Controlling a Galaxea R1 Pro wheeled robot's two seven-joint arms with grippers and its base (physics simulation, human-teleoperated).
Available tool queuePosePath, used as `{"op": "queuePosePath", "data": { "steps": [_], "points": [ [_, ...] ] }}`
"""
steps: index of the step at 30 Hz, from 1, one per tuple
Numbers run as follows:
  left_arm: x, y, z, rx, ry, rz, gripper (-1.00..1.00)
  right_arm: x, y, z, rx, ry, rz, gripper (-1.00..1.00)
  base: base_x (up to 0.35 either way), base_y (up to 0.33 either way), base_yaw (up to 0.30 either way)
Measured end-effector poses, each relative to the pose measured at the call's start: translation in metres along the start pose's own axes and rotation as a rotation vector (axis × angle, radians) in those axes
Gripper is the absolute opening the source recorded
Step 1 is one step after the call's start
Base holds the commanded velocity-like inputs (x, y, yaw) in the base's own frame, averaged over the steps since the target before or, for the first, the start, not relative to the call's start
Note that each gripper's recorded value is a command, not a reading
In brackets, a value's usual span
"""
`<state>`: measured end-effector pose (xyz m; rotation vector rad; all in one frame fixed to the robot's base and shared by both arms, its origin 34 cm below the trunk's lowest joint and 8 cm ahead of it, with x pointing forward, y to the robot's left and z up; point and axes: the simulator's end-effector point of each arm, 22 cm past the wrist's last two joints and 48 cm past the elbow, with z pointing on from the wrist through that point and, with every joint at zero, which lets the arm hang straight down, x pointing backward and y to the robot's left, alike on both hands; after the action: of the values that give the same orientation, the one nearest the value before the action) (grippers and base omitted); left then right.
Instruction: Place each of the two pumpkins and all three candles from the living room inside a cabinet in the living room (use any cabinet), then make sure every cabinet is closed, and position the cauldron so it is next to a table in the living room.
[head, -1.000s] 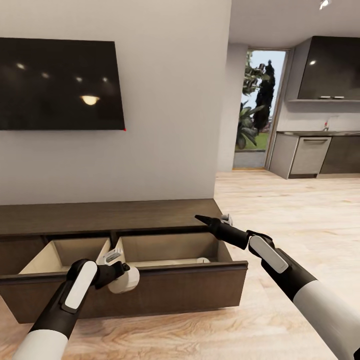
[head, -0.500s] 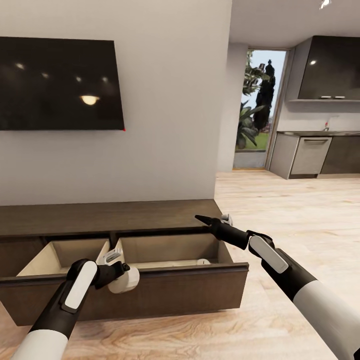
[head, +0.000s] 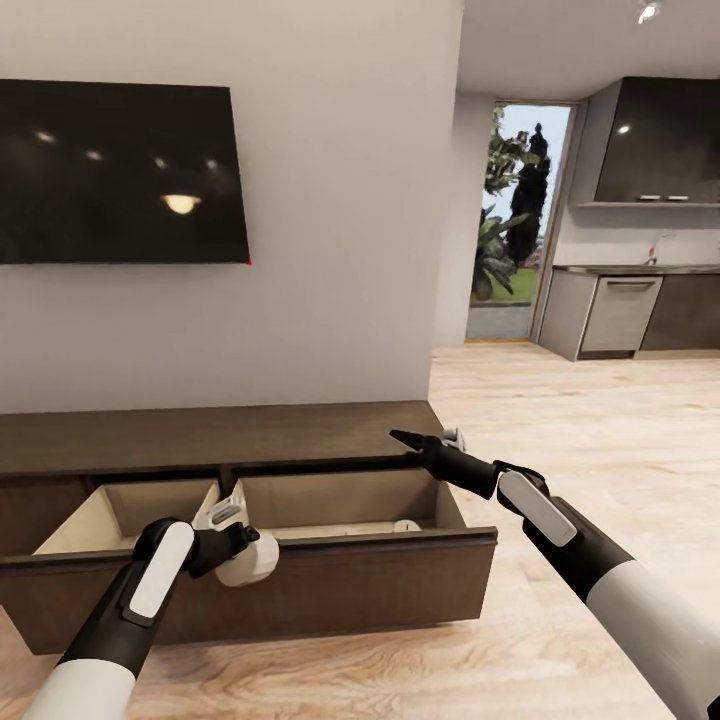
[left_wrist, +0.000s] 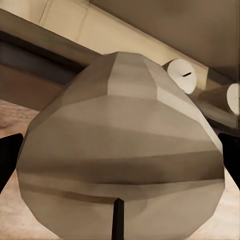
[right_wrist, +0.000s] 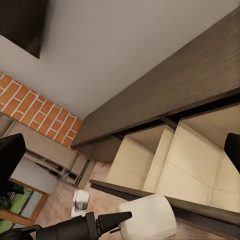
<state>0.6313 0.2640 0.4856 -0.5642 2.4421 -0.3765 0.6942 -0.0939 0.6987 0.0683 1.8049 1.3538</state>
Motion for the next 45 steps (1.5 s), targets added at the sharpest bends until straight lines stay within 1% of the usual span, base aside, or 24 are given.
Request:
{"op": "queuePosePath", "data": {
  "steps": [22, 45],
  "points": [
    [-0.025, -0.019, -0.041, 0.042, -0.077, 0.008, -1.0, -0.02, 0.055, -0.015, -0.049, -0.036, -0.068, 1.0, 0.0, 0.0, 0.0],
    [-0.06, -0.043, -0.073, 0.043, -0.078, 0.008, -1.0, -0.059, 0.091, -0.009, -0.05, -0.036, -0.069, 1.0, 0.0, 0.0, 0.0]
  ]
}}
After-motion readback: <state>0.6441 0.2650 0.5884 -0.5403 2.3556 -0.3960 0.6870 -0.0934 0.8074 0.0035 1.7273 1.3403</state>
